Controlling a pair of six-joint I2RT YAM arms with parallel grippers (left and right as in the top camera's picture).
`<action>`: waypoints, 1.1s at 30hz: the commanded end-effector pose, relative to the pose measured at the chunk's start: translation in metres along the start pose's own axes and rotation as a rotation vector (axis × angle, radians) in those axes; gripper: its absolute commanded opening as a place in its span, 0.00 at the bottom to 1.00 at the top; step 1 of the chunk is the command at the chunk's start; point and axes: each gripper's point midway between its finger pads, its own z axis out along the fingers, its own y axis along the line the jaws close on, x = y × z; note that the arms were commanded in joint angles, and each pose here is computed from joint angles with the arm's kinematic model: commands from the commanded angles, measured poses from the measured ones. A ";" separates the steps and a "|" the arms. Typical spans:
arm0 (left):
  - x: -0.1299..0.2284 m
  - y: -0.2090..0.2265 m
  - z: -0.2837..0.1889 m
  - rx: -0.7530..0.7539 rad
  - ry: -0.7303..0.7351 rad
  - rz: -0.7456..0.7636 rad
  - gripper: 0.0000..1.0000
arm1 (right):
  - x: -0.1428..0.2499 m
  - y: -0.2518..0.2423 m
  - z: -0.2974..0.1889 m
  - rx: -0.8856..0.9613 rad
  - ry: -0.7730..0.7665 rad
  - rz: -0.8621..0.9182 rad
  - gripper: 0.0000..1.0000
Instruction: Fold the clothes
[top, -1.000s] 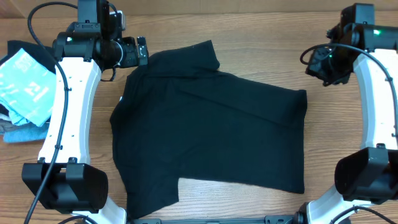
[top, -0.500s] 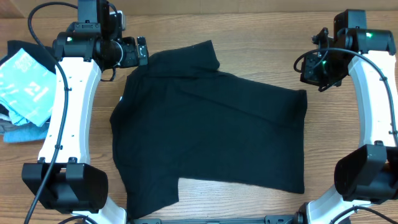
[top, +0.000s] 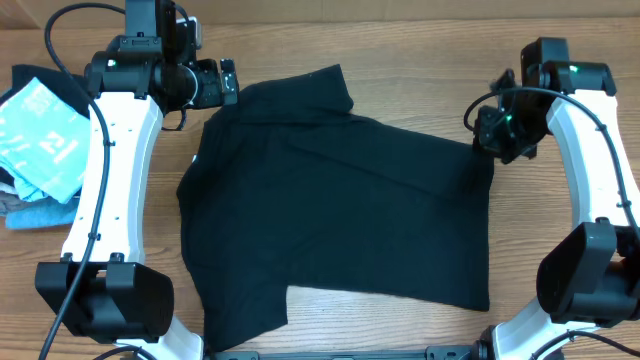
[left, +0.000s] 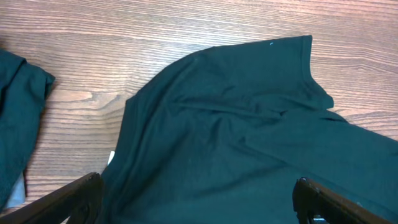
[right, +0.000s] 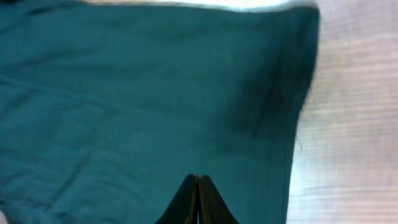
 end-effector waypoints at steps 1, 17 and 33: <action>0.002 -0.001 0.002 0.012 0.009 0.019 1.00 | 0.006 -0.017 0.001 0.104 0.014 0.151 0.04; 0.002 -0.001 0.002 0.012 0.009 0.019 1.00 | -0.010 -0.021 0.000 0.122 -0.053 0.182 0.04; -0.030 -0.007 0.001 0.033 -0.121 0.040 1.00 | -0.006 -0.024 0.000 0.143 -0.043 0.182 0.04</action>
